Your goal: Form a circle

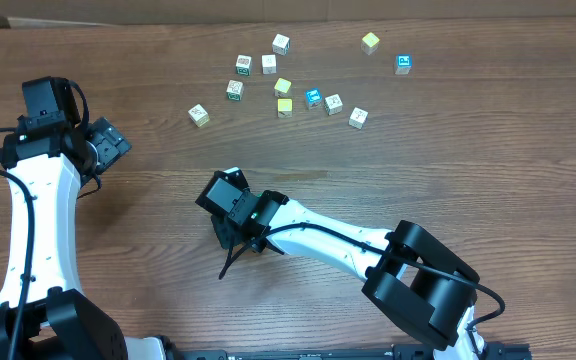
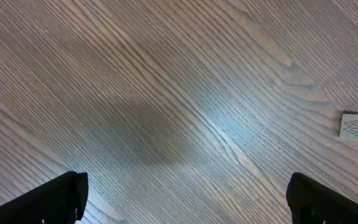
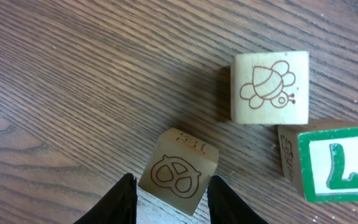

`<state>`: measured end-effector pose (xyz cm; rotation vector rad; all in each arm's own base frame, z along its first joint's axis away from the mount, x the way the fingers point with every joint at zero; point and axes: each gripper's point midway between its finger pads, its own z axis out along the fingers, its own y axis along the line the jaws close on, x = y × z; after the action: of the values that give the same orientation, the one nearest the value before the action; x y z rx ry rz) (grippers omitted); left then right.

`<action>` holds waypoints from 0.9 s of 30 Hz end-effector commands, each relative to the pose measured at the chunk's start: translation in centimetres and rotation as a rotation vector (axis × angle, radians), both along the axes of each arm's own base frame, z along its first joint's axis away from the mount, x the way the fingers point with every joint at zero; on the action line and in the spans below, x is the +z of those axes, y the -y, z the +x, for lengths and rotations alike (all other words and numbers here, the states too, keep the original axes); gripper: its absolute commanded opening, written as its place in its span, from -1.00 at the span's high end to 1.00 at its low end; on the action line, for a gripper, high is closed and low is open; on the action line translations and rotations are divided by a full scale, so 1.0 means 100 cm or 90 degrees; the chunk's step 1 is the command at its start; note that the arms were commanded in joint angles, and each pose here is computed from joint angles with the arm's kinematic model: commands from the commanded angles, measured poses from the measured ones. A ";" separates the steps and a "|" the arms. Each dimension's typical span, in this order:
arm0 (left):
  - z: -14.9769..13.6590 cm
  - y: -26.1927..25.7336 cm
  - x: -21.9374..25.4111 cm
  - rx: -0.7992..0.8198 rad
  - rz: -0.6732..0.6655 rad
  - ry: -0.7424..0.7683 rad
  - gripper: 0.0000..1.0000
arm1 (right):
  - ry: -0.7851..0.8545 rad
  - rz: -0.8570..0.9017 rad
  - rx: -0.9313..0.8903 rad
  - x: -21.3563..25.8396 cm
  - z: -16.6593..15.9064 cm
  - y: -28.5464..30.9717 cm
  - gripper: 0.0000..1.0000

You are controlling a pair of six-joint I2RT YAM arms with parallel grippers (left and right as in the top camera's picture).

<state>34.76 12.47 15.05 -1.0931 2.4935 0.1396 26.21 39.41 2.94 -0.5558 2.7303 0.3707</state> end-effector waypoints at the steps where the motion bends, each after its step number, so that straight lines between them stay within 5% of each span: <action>1: 0.002 -0.002 0.008 0.009 0.004 0.015 -0.99 | -0.004 -0.003 0.003 -0.007 -0.003 -0.003 0.31; 16: 0.002 -0.001 0.007 0.009 0.004 0.015 -0.99 | 0.004 0.004 0.005 -0.004 0.002 -0.005 0.26; 27: 0.003 0.000 0.008 0.006 0.004 0.015 -0.99 | 0.032 0.000 0.018 0.046 0.015 -0.019 0.26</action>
<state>34.75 12.45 15.05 -1.0928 2.4941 0.1396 26.74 39.85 4.83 -0.5928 2.7263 0.3355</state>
